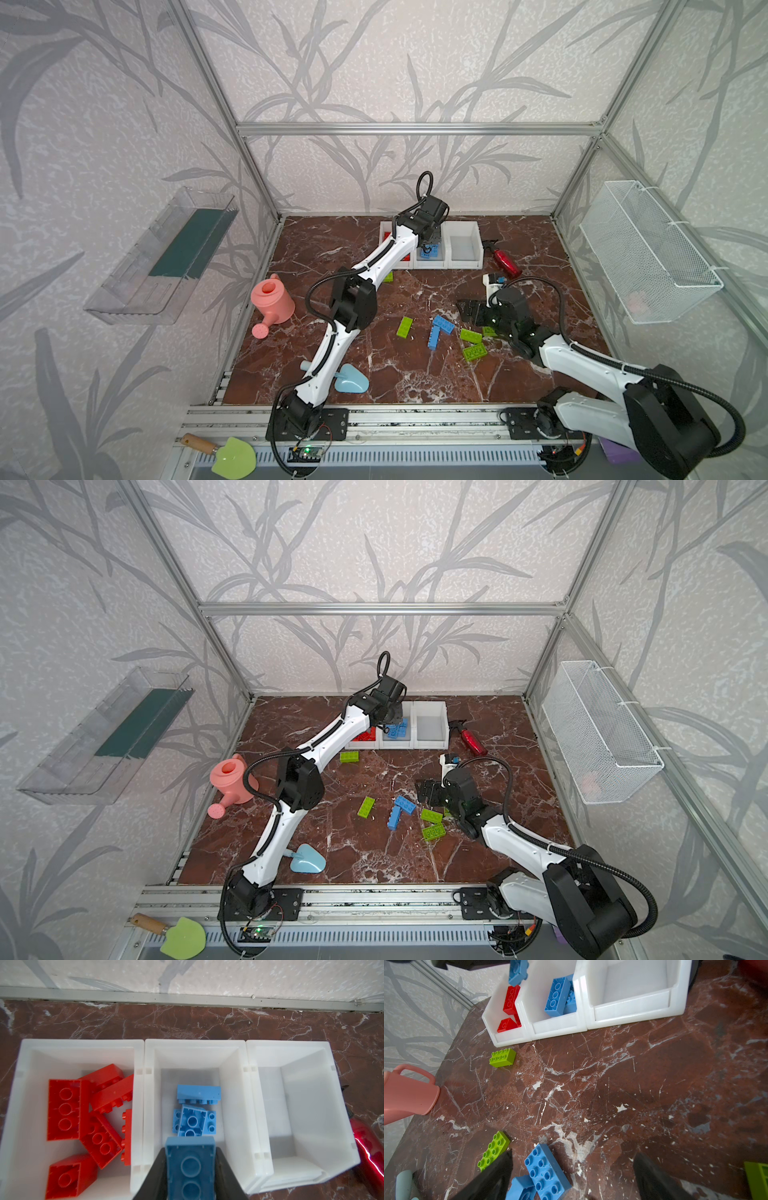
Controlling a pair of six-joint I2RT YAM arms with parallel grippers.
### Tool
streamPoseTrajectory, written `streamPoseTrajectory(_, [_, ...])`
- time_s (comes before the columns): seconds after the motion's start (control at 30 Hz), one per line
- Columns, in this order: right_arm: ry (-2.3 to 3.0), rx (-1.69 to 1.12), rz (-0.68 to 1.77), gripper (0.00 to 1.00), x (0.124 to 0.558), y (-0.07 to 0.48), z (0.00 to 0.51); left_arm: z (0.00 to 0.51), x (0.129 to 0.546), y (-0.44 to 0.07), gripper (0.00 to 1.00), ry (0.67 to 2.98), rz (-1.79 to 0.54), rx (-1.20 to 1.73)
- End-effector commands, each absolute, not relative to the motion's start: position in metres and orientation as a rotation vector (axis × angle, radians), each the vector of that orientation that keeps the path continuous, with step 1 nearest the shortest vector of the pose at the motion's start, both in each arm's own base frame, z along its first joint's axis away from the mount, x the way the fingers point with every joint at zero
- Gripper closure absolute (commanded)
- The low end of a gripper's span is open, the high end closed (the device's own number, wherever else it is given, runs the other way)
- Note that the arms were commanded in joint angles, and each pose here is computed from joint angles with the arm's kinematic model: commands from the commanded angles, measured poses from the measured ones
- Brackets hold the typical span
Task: Sort the legos into containers by color
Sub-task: 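Drop the blue brick with the left gripper while the right gripper reaches out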
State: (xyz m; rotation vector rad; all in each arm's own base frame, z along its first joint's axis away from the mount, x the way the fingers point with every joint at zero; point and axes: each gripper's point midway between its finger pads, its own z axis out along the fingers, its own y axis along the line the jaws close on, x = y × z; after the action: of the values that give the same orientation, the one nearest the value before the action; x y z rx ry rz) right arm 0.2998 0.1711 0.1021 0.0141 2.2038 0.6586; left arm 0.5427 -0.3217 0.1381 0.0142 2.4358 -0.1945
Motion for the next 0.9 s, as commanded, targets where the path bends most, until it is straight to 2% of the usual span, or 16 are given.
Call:
streamPoseTrajectory(0.0, [2.186, 0.013, 0.699, 0.08, 0.299, 0.176, 0.104, 0.135, 0.551, -0.327, 0.74, 2.427, -0.218, 0.067])
streamPoseTrajectory(0.23, [2.192, 0.013, 0.724, 0.09, 0.299, 0.180, 0.100, 0.128, 0.561, -0.334, 0.68, 2.401, -0.224, 0.127])
streamPoseTrajectory(0.47, [2.203, 0.006, 0.697, 0.08, 0.300, 0.178, 0.099, 0.142, 0.560, -0.337, 0.30, 2.377, -0.242, 0.173])
streamPoseTrajectory(0.53, [2.213, 0.005, 0.677, 0.09, 0.299, 0.176, 0.097, 0.151, 0.558, -0.335, 0.24, 2.373, -0.246, 0.167])
streamPoseTrajectory(0.63, [2.224, 0.010, 0.657, 0.09, 0.299, 0.173, 0.098, 0.171, 0.550, -0.332, 0.21, 2.374, -0.273, 0.152])
streamPoseTrajectory(0.87, [2.246, -0.012, 0.620, 0.09, 0.293, 0.176, 0.113, 0.227, 0.515, -0.321, 0.19, 2.318, -0.317, 0.122])
